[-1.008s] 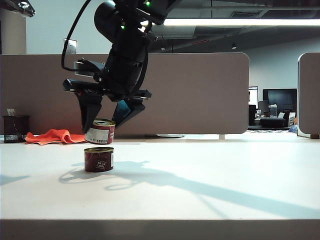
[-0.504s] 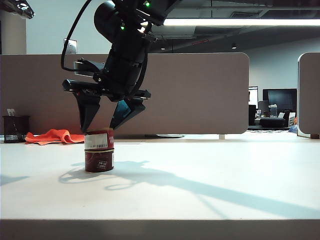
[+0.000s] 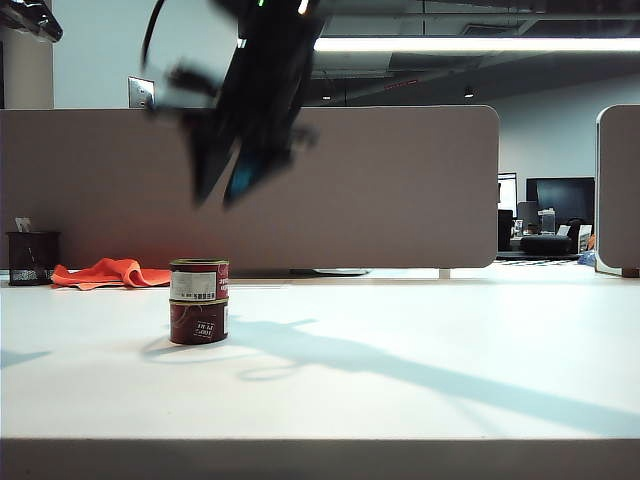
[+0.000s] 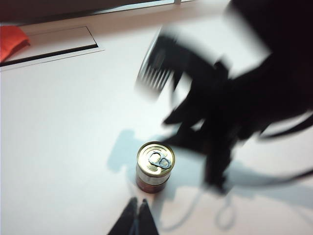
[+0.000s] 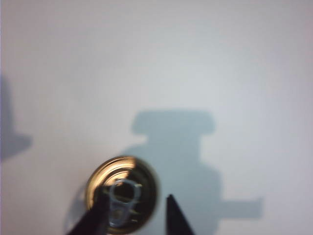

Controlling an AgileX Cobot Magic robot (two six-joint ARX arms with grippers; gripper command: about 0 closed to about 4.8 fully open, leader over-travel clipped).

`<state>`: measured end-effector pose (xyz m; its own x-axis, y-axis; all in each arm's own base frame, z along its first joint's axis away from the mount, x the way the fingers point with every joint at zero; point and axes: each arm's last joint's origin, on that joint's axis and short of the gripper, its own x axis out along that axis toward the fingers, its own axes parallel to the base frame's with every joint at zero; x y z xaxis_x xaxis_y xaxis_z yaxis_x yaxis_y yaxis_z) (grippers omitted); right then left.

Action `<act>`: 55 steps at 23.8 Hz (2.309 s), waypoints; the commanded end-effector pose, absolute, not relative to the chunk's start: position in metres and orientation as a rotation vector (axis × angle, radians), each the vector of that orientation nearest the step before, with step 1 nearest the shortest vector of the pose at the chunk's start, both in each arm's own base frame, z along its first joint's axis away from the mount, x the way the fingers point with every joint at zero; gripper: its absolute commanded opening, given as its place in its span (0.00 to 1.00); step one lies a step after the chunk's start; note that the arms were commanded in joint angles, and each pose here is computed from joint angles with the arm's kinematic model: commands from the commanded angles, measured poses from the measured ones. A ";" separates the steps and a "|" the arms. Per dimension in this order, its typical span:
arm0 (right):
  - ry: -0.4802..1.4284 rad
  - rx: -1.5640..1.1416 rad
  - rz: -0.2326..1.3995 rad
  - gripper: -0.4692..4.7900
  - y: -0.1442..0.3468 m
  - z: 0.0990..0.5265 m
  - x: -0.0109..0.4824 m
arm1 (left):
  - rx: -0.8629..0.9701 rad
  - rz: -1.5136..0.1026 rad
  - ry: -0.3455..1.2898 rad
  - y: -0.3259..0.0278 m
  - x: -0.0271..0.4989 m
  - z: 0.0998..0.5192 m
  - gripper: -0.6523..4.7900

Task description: Stack a can of tomatoes on the right onto the can of tomatoes on the left.

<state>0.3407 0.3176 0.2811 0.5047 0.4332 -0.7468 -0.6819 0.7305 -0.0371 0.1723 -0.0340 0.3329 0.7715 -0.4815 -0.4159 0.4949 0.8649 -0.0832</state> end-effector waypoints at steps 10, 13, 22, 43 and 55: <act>0.509 -0.148 0.462 0.13 0.190 0.427 0.297 | 0.086 -0.447 0.401 -0.032 0.167 0.338 0.11; 0.442 -0.117 0.415 0.13 0.158 0.441 0.277 | 0.099 -0.413 0.372 -0.031 0.158 0.341 0.11; 0.311 -0.103 0.220 0.13 0.073 0.395 0.165 | 0.070 -0.354 0.247 -0.021 0.099 0.313 0.11; -0.001 0.007 -0.011 0.09 0.022 0.212 0.075 | -0.034 -0.288 0.155 -0.020 0.105 0.195 0.11; 0.124 -0.050 0.098 0.09 0.031 0.166 0.086 | -0.039 -0.310 0.133 -0.021 0.107 0.157 0.11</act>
<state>0.0855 0.0304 0.1652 0.9852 0.0902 -0.1461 -0.0982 0.9940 -0.0484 0.1062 -0.0207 0.1552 0.9405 -0.2988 -0.1619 0.2924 0.9542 -0.0629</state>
